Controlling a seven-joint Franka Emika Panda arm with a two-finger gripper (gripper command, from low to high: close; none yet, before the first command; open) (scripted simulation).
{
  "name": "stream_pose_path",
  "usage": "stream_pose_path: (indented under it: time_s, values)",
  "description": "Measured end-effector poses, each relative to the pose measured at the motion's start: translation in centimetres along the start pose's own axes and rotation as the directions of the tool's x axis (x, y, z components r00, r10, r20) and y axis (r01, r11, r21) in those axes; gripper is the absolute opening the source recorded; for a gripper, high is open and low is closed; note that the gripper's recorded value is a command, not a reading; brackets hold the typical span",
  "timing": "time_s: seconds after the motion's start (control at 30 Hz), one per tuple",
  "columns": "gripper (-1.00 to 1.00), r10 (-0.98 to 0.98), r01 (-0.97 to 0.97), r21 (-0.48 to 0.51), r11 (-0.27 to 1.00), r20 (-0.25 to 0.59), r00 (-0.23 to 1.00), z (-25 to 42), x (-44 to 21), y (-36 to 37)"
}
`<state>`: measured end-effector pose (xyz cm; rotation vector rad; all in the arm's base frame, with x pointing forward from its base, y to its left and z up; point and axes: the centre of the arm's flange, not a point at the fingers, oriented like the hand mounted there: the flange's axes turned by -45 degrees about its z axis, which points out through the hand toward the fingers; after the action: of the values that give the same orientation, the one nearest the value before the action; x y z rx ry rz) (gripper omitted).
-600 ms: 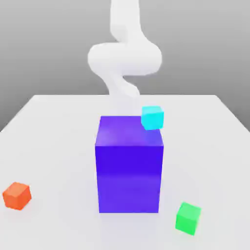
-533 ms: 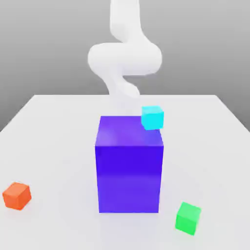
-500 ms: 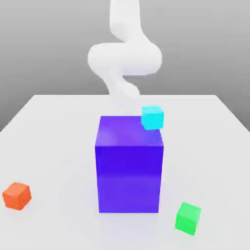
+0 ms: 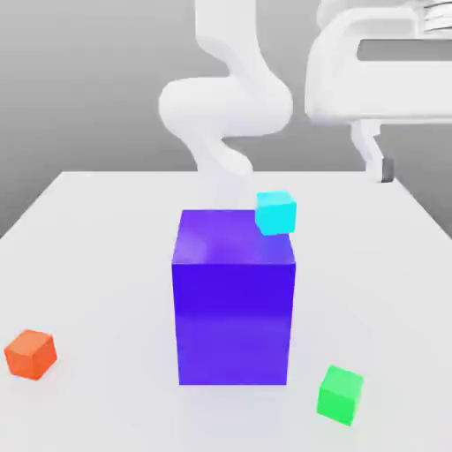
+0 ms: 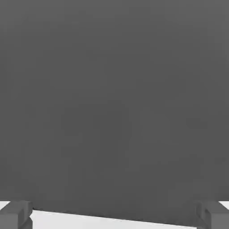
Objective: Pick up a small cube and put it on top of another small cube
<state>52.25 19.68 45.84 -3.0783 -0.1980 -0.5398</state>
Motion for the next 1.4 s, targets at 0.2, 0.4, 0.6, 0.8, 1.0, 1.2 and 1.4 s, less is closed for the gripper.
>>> stream_pose_path:
  time_s: [0.2,0.4,0.6,0.8,1.0,1.2,1.4]
  values:
    - [0.0,-0.039,0.037,0.016,0.999,0.129,0.991,9.6,-2.0,-6.1]
    - [0.0,-0.078,0.072,0.034,0.997,0.257,0.963,18.8,-6.4,-12.1]
    - [0.0,-0.1,0.09,0.046,0.995,0.334,0.937,27.7,-11.5,-15.8]
    - [-1.0,-0.101,0.091,0.047,0.995,0.336,0.937,30.0,-12.5,-15.9]
    - [-1.0,-0.101,0.09,0.048,0.995,0.336,0.936,26.1,-11.1,-15.9]
    - [-1.0,-0.159,0.144,0.069,0.987,0.335,0.929,21.6,-11.6,-10.0]
    - [-1.0,-0.22,0.202,0.089,0.975,0.33,0.918,18.4,-14.5,-2.8]
